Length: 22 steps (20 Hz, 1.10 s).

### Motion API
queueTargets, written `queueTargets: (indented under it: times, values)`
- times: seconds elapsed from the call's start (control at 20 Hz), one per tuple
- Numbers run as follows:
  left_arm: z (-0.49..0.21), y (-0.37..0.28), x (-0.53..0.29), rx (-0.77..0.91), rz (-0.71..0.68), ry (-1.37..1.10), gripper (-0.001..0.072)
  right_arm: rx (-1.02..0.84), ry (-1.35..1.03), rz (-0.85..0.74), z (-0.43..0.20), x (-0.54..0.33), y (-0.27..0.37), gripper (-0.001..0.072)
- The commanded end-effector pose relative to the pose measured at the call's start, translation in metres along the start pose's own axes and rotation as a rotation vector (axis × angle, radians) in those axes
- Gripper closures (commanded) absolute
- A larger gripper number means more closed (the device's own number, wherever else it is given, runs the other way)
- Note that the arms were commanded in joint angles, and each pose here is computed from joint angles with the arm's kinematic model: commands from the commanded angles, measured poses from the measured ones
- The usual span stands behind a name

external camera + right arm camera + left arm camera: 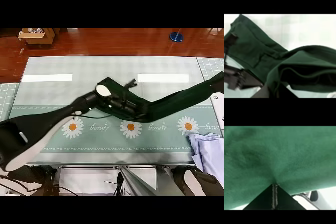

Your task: Fold the shirts.

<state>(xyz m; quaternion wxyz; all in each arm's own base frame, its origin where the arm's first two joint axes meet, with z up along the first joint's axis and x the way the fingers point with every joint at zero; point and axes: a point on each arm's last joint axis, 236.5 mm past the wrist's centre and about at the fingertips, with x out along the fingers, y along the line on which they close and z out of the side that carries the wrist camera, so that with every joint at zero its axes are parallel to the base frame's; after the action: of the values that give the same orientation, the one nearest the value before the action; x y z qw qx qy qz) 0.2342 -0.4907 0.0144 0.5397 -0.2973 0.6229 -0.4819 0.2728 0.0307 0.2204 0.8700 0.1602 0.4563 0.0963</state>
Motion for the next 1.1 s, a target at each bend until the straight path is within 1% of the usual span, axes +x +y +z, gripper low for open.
queueTargets:
  times: [0.0,0.15,0.25,0.35,0.45,0.55,0.7,0.8,0.95,1.05]
  values:
    - [-0.02,-0.007,0.034,-0.044,-0.059,0.034,0.0683,0.002,-0.002,0.008,-0.001,-0.002,0.003,0.0692]
    - [-0.004,-0.005,0.034,-0.044,-0.076,-0.019,0.0684,0.01,-0.004,0.034,-0.001,-0.002,0.009,0.0692]
    - [0.017,-0.011,0.004,-0.001,-0.098,-0.061,0.0687,0.02,-0.006,0.072,0.0,-0.002,0.018,0.0692]
    - [0.049,-0.02,-0.049,0.085,-0.072,-0.151,0.0688,0.012,0.005,0.098,-0.002,0.004,0.028,0.0692]
    - [0.077,-0.032,-0.123,0.183,-0.015,-0.268,0.0687,-0.004,0.011,0.134,-0.005,0.021,0.043,0.0692]
    - [0.09,-0.043,-0.204,0.248,0.043,-0.374,0.0687,-0.008,-0.008,0.17,-0.005,0.047,0.061,0.0692]
    - [0.082,-0.048,-0.316,0.306,0.176,-0.518,0.0687,-0.016,-0.023,0.248,-0.003,0.099,0.098,0.0692]
    - [0.062,-0.051,-0.371,0.33,0.249,-0.584,0.0686,-0.039,-0.021,0.297,-0.003,0.137,0.13,0.0692]
    - [0.027,-0.063,-0.413,0.361,0.318,-0.627,0.0686,-0.015,-0.007,0.35,-0.013,0.205,0.178,0.0692]
    - [0.01,-0.072,-0.426,0.392,0.37,-0.653,0.0686,0.054,0.061,0.383,-0.042,0.255,0.209,0.0691]
